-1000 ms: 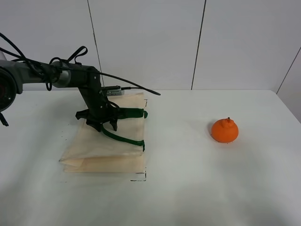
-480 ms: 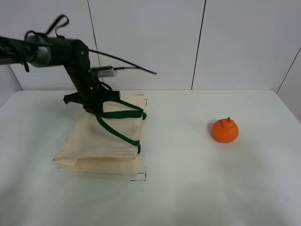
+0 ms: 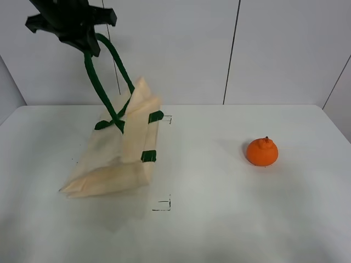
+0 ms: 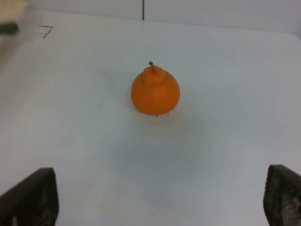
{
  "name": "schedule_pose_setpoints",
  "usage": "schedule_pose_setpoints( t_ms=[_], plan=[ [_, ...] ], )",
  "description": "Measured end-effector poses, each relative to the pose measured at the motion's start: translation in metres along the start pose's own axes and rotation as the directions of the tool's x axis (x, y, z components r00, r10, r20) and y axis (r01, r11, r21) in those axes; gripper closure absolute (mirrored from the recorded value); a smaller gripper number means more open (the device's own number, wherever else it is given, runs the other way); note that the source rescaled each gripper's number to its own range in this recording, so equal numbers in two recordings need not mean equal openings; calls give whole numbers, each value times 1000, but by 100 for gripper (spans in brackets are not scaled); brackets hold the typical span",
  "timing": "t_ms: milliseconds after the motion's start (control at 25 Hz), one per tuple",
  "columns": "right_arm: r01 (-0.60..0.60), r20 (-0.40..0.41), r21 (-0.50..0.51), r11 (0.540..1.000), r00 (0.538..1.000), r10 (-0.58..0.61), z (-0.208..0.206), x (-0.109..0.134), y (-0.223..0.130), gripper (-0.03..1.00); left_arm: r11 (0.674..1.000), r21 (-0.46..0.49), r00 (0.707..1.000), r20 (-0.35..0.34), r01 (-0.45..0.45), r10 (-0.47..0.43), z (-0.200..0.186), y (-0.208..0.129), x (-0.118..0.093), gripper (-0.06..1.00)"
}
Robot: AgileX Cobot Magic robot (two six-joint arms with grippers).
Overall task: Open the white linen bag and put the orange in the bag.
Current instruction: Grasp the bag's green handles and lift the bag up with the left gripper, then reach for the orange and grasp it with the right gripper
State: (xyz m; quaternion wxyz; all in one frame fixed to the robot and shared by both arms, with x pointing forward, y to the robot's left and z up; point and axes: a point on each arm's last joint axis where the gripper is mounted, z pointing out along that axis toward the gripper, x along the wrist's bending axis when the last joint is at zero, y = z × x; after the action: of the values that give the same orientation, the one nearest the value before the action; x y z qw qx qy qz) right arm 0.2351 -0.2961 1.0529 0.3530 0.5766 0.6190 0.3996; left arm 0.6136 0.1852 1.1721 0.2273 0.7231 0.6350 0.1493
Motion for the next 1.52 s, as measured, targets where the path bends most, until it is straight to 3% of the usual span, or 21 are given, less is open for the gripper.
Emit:
schedule_pose_setpoints(
  t_ms=[320, 560, 640, 880, 1160, 1320, 1520],
  plan=[
    [6, 12, -8, 1000, 1000, -6, 3, -1, 12, -3, 996, -84, 999, 33, -4, 7, -30, 8, -2, 94],
    [-9, 9, 215, 977, 1000, 8, 62, -2, 65, -3, 995, -105, 999, 37, -3, 7, -40, 6, -2, 94],
    [-19, 5, 308, 951, 1000, 18, 94, -2, 84, -3, 995, -104, 999, 43, -2, 6, -40, 6, -3, 94],
    [-4, -18, 605, 796, 1000, 19, 232, -3, 116, -3, 995, -99, 998, 67, 5, 2, -40, 6, -5, 94],
    [75, -93, 729, 680, 996, -11, 362, 20, 129, -3, 995, -95, 996, 89, 9, 0, -40, 6, -7, 94],
    [15, -45, 761, 648, 999, 29, 398, 23, 119, -3, 995, -95, 996, 90, 8, 0, -40, 6, -7, 94],
    [-34, 18, 813, 581, 999, 34, 417, 4, 95, -3, 995, -95, 996, 90, 8, 0, -40, 6, -7, 94]
  ],
)
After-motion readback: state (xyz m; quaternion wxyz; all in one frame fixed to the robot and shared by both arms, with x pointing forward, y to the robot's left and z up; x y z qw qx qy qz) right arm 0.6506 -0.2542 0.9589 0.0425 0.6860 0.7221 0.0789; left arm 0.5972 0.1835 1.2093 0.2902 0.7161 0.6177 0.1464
